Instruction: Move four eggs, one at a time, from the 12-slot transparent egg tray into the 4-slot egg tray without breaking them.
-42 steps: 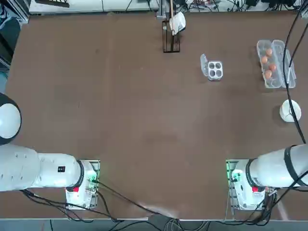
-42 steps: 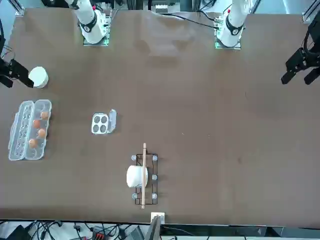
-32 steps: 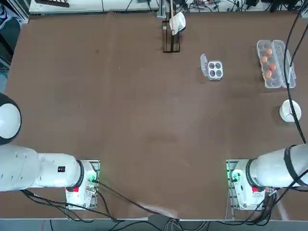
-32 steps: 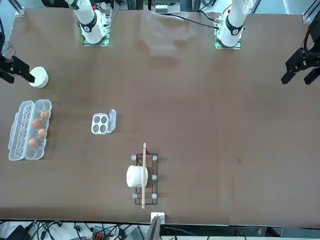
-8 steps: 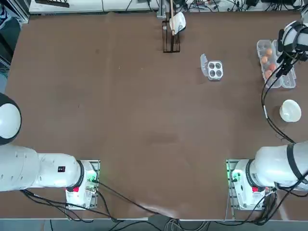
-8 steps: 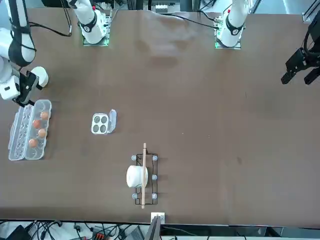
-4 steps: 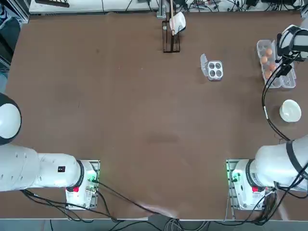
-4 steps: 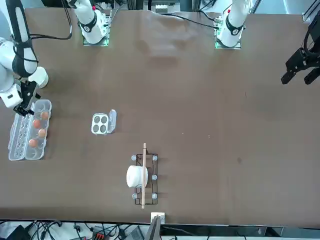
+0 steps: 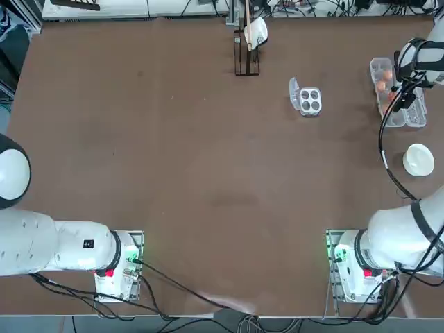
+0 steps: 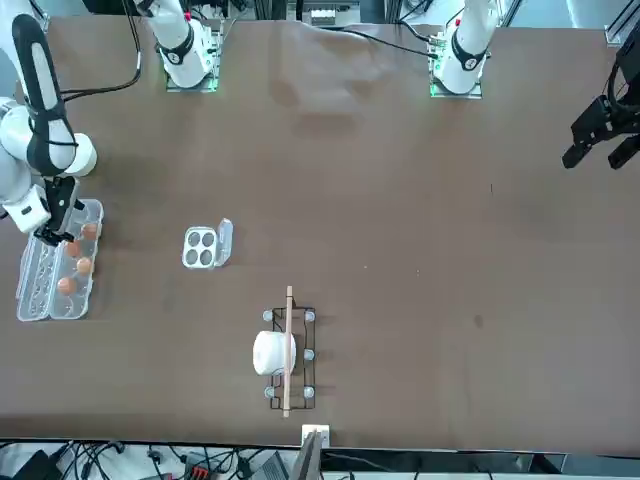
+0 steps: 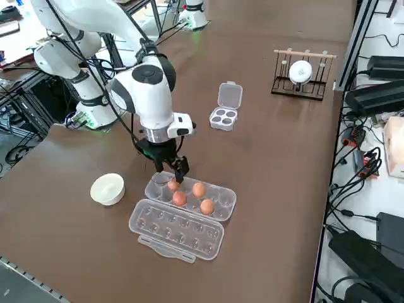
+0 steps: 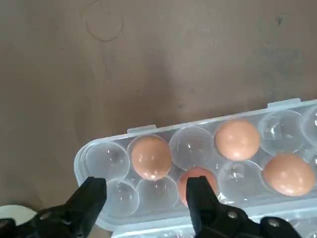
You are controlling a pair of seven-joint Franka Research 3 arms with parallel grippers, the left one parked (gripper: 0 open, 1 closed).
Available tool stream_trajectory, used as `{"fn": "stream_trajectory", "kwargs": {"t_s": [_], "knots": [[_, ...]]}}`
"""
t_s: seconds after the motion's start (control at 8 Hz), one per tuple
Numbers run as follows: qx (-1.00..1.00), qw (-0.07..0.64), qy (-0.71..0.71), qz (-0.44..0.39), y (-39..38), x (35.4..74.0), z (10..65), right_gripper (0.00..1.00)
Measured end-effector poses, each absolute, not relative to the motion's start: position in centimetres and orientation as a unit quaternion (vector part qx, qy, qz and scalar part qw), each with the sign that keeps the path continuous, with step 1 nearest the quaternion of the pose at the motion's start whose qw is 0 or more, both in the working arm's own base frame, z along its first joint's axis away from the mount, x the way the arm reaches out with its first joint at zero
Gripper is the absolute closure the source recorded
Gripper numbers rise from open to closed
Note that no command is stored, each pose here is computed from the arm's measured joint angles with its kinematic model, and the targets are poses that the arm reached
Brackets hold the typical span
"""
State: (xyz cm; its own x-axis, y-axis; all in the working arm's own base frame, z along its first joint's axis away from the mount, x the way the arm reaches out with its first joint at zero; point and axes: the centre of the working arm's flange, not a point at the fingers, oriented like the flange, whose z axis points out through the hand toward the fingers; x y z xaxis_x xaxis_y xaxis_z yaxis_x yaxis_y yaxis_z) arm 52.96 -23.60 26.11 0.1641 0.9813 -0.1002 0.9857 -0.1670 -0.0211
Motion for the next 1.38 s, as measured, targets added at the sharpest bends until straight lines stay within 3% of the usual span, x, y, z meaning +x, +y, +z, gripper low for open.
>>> {"fn": "stream_trajectory", "kwargs": {"t_s": [1.0, 1.38], "knots": [[0.766, -0.005, 0.642, -0.029, -25.1, 53.5, 22.9, 0.04], [0.762, -0.013, 0.647, -0.025, -25.1, 53.7, 22.2, 0.08]]}}
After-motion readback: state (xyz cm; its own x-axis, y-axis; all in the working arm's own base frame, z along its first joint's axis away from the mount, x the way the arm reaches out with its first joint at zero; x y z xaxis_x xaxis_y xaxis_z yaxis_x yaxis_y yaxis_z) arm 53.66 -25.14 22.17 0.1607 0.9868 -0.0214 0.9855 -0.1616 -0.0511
